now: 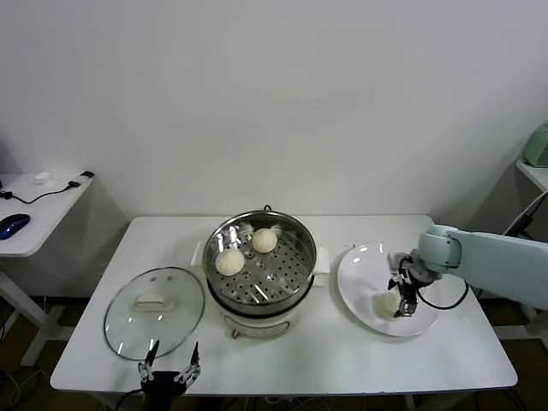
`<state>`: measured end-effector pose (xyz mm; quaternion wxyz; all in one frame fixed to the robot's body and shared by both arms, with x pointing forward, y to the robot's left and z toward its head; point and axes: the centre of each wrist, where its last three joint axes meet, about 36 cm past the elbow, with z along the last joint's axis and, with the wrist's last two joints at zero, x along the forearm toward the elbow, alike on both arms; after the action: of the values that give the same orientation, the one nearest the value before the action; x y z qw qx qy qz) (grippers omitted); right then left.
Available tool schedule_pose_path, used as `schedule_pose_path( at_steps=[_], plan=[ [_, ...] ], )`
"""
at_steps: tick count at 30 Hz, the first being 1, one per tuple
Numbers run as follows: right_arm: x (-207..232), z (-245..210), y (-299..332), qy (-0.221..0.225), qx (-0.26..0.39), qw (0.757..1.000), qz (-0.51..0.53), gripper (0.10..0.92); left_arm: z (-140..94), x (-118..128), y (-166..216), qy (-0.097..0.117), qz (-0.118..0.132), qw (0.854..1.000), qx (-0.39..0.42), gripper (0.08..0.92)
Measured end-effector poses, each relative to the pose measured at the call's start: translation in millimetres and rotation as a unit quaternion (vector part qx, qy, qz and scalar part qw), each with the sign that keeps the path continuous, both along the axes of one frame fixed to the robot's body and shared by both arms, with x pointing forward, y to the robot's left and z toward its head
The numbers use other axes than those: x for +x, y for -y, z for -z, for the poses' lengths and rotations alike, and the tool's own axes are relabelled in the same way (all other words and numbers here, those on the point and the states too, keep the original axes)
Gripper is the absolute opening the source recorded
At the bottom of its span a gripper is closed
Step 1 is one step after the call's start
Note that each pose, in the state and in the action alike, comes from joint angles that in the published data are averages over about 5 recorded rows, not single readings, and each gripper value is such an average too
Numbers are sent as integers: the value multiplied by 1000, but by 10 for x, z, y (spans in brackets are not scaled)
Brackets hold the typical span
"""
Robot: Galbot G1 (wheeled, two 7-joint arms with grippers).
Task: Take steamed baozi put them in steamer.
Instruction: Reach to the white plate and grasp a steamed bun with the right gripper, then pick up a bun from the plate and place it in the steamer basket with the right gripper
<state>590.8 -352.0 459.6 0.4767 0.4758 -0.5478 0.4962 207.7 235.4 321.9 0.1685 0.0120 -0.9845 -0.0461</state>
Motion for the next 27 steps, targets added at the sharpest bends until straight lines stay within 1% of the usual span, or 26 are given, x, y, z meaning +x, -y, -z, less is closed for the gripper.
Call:
schedule_pose_path(
  at_steps=[2, 7, 9, 13, 17, 21, 24, 27],
  plan=[
    [0, 8, 1, 1, -2, 1000, 0, 695, -1, -5, 5, -1, 1, 1000, 0, 823],
    [35, -36, -13, 8, -2, 1000, -2, 579, -10, -8, 10, -1, 2, 1000, 1, 823],
    [66, -88, -35, 12, 0, 1000, -6, 559, -15, -6, 12, -1, 2, 1000, 1, 823],
    [175, -320, -115, 23, 5, 999, -25, 552, -25, -5, 18, 0, 3, 1000, 2, 823],
    [337, -752, -260, 39, 10, 997, -64, 551, -28, -13, 16, 0, 4, 1000, 2, 823],
    [506, -1349, -552, 67, 19, 989, -132, 551, -32, -12, 26, 1, 5, 1000, 2, 823],
    [579, -1812, -880, 88, 28, 976, -199, 551, -41, -8, 33, 2, 6, 1000, 2, 823],
    [585, -2182, -1271, 98, 35, 956, -275, 551, -48, -5, 34, 3, 7, 1000, 2, 823]
  ],
)
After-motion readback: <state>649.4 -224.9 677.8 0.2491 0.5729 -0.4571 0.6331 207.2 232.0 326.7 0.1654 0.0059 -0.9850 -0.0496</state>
